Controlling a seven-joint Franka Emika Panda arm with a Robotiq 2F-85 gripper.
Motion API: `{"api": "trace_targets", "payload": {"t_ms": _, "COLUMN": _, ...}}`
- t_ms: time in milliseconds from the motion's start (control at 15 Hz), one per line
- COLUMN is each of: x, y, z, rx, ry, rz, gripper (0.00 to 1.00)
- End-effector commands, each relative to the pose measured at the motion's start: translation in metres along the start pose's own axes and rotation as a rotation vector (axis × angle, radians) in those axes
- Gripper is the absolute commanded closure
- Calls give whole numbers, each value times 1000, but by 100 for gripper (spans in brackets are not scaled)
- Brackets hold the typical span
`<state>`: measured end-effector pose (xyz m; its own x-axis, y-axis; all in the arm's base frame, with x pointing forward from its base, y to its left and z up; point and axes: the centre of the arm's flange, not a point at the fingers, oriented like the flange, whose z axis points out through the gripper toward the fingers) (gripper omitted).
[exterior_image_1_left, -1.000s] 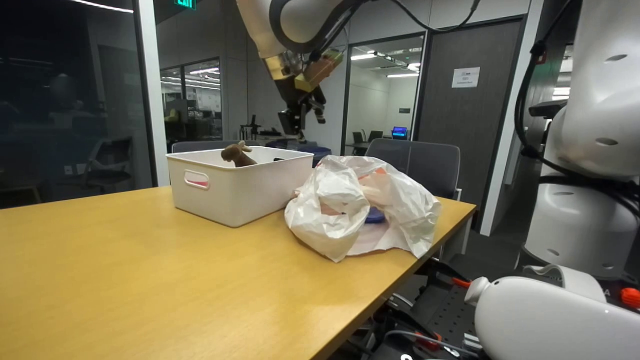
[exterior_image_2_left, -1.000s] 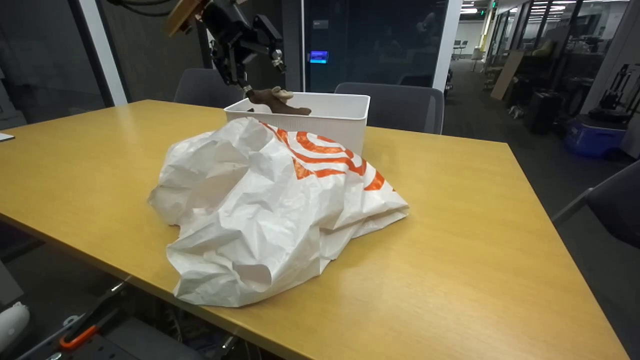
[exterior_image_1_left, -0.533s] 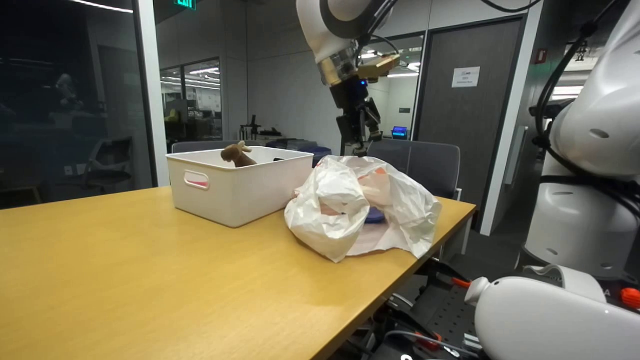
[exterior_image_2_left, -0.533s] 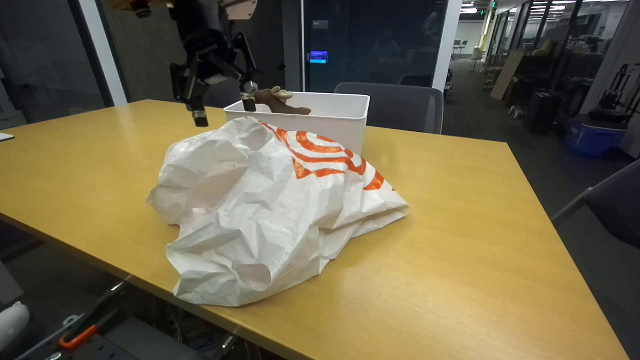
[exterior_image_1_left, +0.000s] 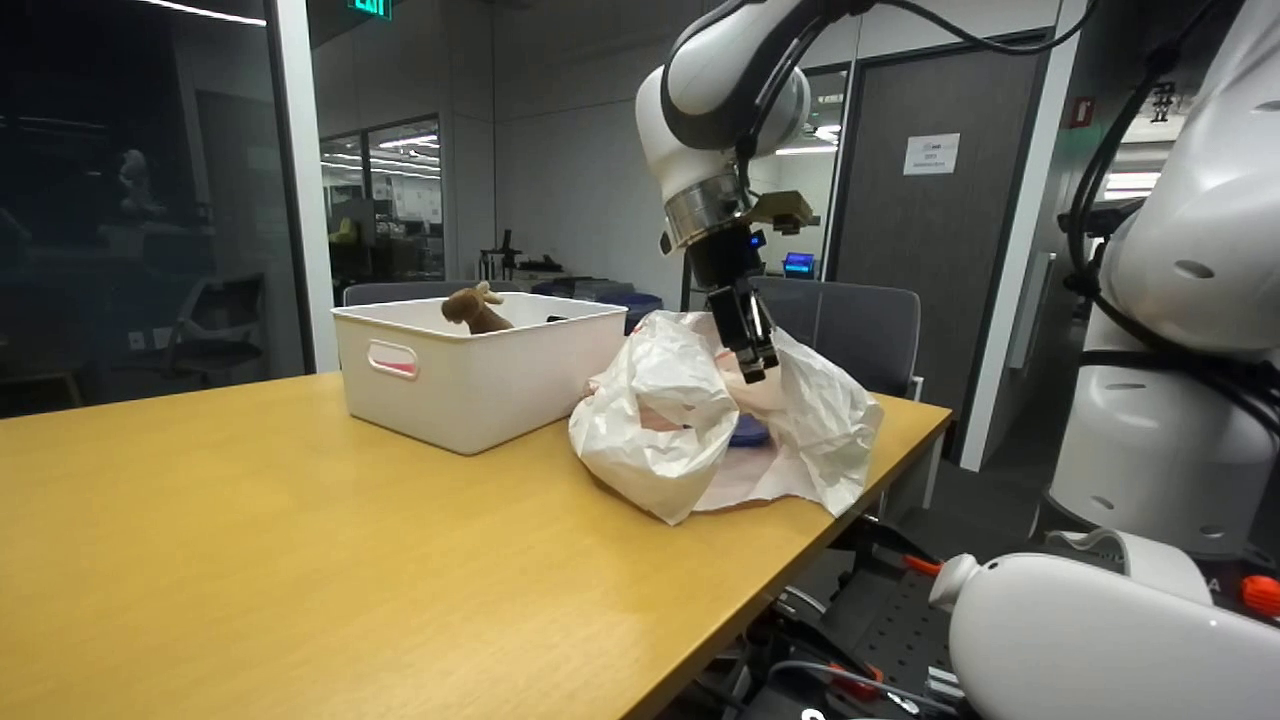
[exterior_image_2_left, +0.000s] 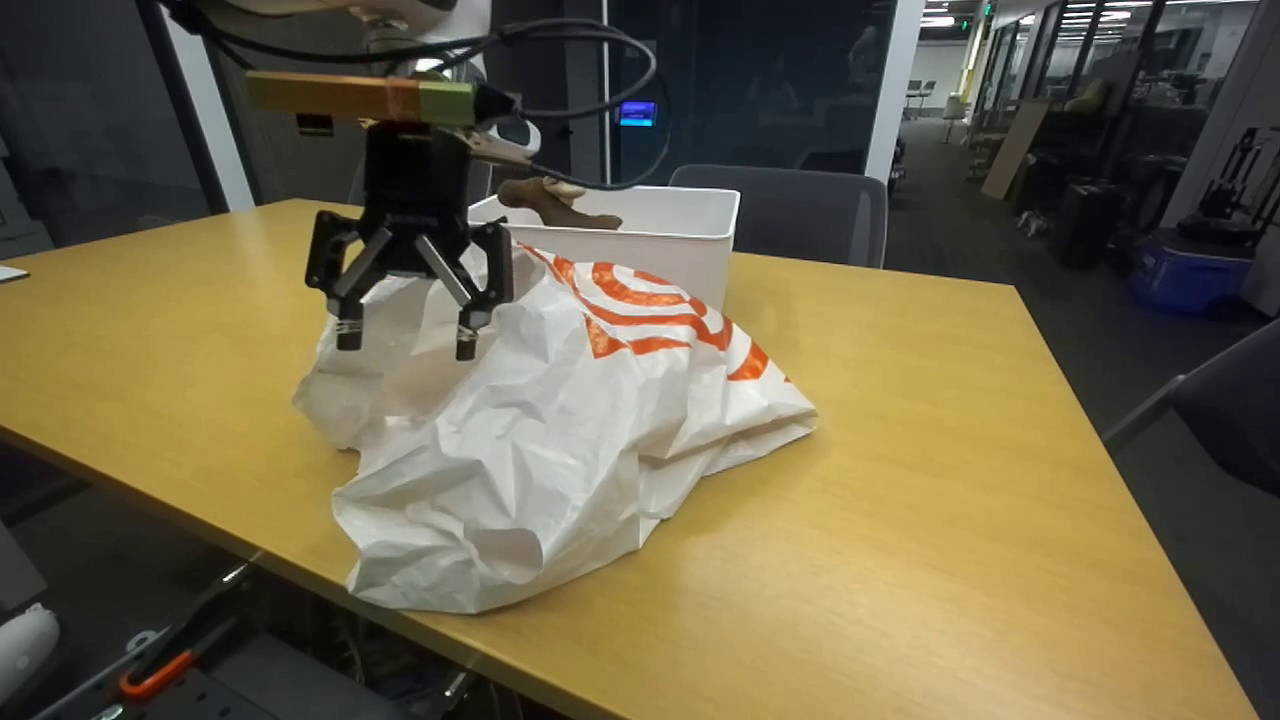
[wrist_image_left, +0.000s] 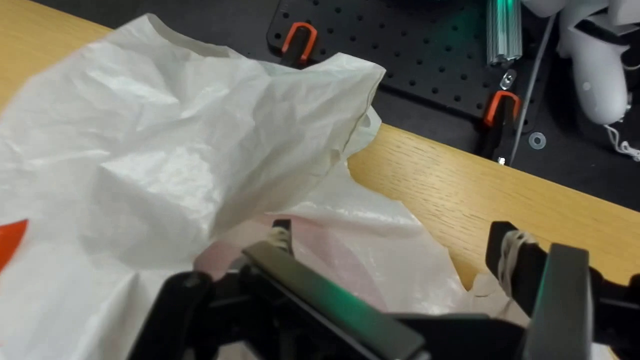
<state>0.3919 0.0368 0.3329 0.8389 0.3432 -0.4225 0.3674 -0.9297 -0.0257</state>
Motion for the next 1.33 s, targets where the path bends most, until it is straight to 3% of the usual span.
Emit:
{"api": "trace_targets", "payload": {"t_ms": 0, "x": 25, "y": 21, "z": 22, "rx": 62, "ry": 11, "rz": -4, "gripper": 0}}
{"api": "trace_targets", "payload": {"t_ms": 400, "x": 49, "y": 57, "z": 52, "rx": 22, "ry": 100, "rz": 71, "gripper": 0}}
{"api": "trace_targets", "payload": {"t_ms": 800, "x": 65, "y": 72, "z": 58, "rx": -138, "ry": 260, "rz": 218, "gripper": 0}}
{"api": "trace_targets", "payload": {"t_ms": 1000, "x": 76, "y": 75, "z": 65, "rx": -183, "ry": 295, "rz": 276, "gripper": 0}}
{"api": "trace_targets", "payload": {"t_ms": 1267, "x": 85, "y": 82, "z": 84, "rx": -176, "ry": 293, "rz": 334, "gripper": 0}}
